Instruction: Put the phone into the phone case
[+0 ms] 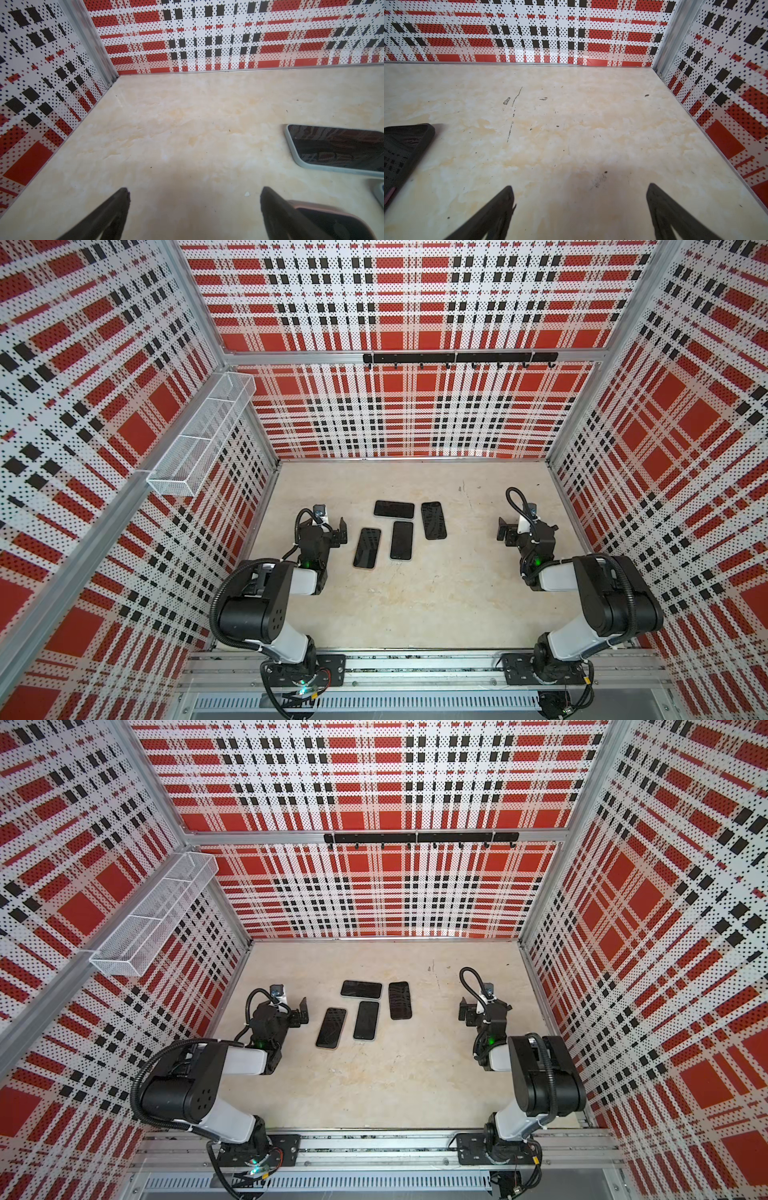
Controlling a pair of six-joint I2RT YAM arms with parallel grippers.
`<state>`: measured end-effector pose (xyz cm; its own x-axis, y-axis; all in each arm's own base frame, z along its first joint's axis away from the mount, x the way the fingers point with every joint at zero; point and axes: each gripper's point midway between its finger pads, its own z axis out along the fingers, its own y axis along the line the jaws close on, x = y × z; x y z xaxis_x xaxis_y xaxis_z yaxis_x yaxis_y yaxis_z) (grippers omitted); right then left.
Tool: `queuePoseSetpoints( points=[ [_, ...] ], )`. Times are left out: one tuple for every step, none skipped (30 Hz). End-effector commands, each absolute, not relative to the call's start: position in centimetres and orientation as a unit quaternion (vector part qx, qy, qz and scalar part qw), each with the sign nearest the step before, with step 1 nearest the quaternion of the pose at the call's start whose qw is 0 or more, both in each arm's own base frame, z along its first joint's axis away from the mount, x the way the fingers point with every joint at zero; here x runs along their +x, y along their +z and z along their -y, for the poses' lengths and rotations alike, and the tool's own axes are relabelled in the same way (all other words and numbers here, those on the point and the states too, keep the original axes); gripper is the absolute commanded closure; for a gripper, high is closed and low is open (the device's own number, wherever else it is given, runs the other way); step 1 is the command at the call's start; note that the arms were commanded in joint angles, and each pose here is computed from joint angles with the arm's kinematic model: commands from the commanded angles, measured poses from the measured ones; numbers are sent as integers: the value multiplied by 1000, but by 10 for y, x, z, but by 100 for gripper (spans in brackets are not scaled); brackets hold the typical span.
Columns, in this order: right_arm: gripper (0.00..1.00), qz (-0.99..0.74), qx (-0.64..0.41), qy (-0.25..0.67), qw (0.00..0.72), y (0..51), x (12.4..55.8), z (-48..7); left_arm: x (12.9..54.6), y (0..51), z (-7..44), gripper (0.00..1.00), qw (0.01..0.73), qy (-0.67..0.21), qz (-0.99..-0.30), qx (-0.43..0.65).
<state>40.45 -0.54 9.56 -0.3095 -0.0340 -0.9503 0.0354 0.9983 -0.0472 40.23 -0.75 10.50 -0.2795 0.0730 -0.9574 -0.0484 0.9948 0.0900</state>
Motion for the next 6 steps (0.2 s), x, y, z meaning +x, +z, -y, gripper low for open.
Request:
queuePoseSetpoints(
  points=[
    [0,-797,-7,-29,603,106,411,2,408,117,6,1,617,57,-785,3],
    [0,-797,-7,-28,603,106,411,1,408,117,6,1,617,56,-785,3],
    [0,-797,-6,-30,604,107,411,2,408,118,6,1,618,57,-785,3],
    [0,-795,-7,-31,606,108,409,2,408,118,6,1,618,56,-784,3],
    [0,-795,-9,-32,605,107,409,2,408,118,6,1,618,56,-784,3],
    [0,-794,-10,-34,607,108,409,1,408,118,6,1,618,57,-784,3]
  ],
)
